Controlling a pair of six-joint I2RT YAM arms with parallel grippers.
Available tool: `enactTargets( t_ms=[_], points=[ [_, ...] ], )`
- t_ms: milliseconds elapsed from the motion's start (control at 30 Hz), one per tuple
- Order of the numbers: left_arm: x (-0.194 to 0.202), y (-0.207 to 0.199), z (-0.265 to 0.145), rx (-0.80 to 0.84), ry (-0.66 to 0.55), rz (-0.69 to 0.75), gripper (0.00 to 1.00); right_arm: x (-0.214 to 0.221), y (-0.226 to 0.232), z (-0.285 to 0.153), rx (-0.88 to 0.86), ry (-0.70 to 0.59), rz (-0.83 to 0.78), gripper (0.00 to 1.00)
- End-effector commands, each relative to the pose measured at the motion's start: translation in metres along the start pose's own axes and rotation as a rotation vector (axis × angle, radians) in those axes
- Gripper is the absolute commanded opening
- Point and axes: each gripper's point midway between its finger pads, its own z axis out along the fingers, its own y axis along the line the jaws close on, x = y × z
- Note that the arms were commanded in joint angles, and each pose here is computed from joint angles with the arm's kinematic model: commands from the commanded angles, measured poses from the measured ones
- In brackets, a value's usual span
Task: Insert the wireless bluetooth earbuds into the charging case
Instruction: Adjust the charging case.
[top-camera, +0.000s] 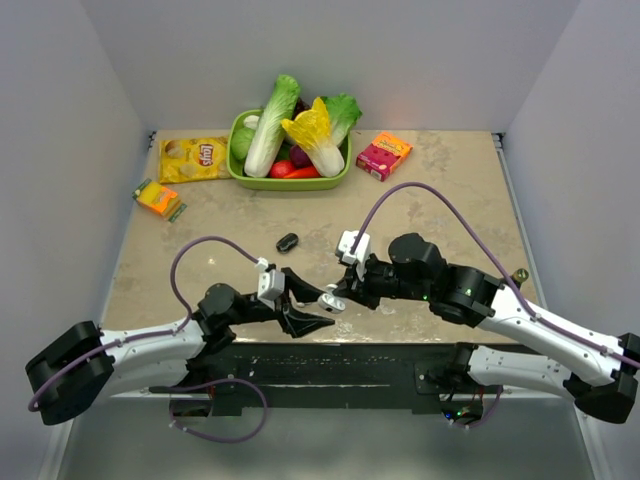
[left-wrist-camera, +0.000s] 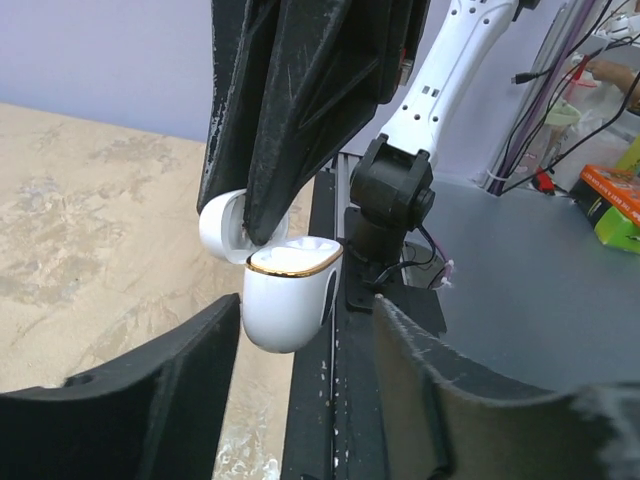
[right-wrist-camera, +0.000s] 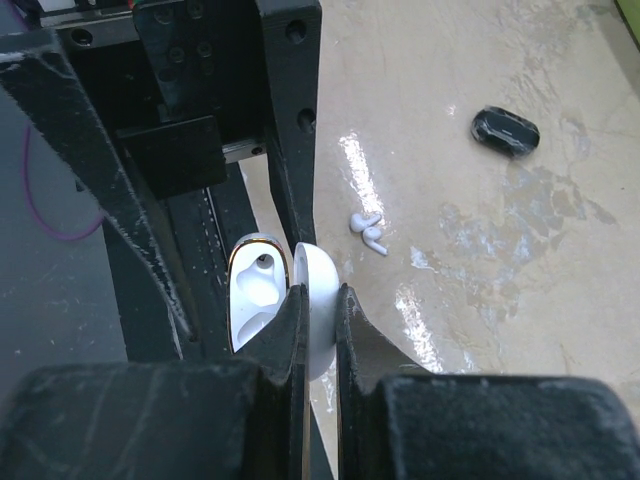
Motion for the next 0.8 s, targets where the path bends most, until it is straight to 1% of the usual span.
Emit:
enactTargets(
  t_ms=[0,200,367,600,767],
  points=[
    [-0.016,0.001,0.008,0.021,-0.027,0.059,0.56,-0.020,0.007,-0.005,-0.038,-0.052,-0.021,0.00],
    [-0.013,0.004,0.011,0.012,-0.008,0.056,0.55,-0.018,0.011,-0.002,-0.062,-0.038,-0.020,0.00],
    [-0.017,-0.001,0.013,0.042,-0.006,0.065,0.53,-0.015,0.011,-0.001,-0.063,-0.019,-0.024,0.00],
    [-0.005,-0.002,0.014,0.060,0.053,0.038,0.50,-0.011,0.011,-0.001,-0.046,0.014,-0.043,0.00],
    [0.002,-0.001,0.014,0.063,0.080,0.019,0.51,-0.010,0.011,-0.003,-0.045,0.024,-0.048,0.00]
  ],
)
